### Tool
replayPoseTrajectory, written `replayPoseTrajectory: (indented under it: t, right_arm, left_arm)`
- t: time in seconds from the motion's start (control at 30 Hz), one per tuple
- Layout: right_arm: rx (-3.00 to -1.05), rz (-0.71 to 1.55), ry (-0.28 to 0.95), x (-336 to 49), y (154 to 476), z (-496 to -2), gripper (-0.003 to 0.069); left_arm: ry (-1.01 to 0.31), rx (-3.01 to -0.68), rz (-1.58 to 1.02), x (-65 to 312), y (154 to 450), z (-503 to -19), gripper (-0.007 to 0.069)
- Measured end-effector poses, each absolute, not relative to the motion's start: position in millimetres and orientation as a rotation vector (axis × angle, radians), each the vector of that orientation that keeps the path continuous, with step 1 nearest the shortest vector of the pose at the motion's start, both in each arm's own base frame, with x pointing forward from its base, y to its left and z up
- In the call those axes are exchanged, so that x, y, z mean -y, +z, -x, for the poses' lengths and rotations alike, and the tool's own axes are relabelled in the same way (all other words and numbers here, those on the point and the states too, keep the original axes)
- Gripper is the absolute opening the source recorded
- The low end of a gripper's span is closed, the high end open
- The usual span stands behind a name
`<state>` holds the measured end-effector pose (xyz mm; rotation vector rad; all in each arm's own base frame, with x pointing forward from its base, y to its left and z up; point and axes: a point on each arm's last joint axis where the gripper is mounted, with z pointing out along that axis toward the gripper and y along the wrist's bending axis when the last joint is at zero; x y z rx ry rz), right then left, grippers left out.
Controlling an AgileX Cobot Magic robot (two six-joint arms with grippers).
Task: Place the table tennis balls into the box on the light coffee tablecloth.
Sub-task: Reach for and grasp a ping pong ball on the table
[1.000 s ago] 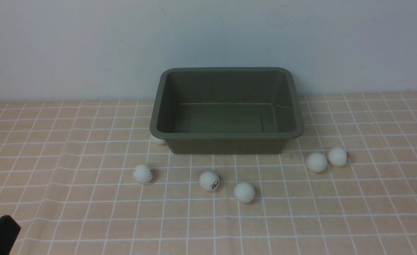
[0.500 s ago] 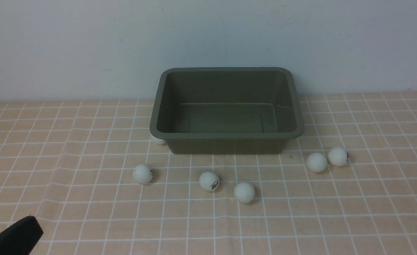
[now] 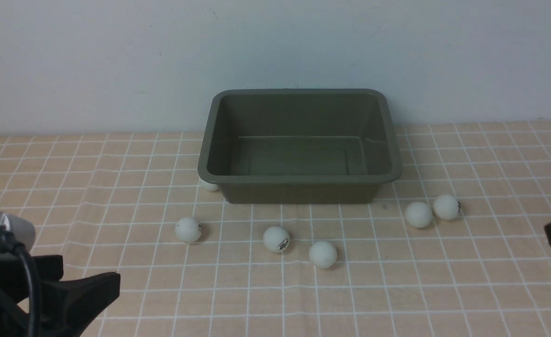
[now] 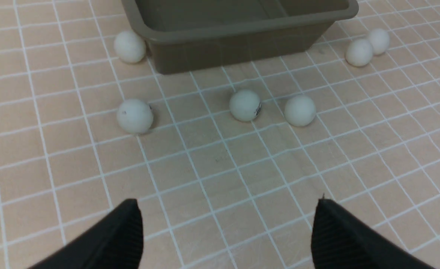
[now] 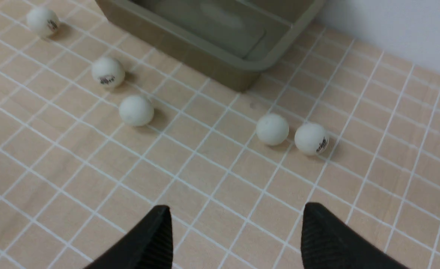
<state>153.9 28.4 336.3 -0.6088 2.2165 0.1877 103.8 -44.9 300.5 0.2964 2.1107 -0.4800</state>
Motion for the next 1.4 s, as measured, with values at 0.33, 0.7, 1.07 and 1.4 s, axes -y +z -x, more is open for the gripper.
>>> replayPoseTrajectory:
  t: [0.33,0.7,1.07,1.4]
  right_arm:
    - [-2.526,0.492,0.279,-23,296,-300,0.0428]
    - [-2.729,0.436,0.204,-28,245,-391,0.0428]
    - [-2.831,0.494,0.058,-45,214,-400,0.0428]
    - [-2.889,0.483,0.102,-48,182,-408,0.0428]
  left_arm:
    - [-0.490,-2.082,-0.290,46,303,-105,0.0511]
    - [-0.526,-2.072,-0.268,47,304,-105,0.0511]
    - [-0.519,-2.051,-0.252,46,306,-107,0.0511]
    - [-0.519,-2.051,-0.252,46,306,-107,0.0511]
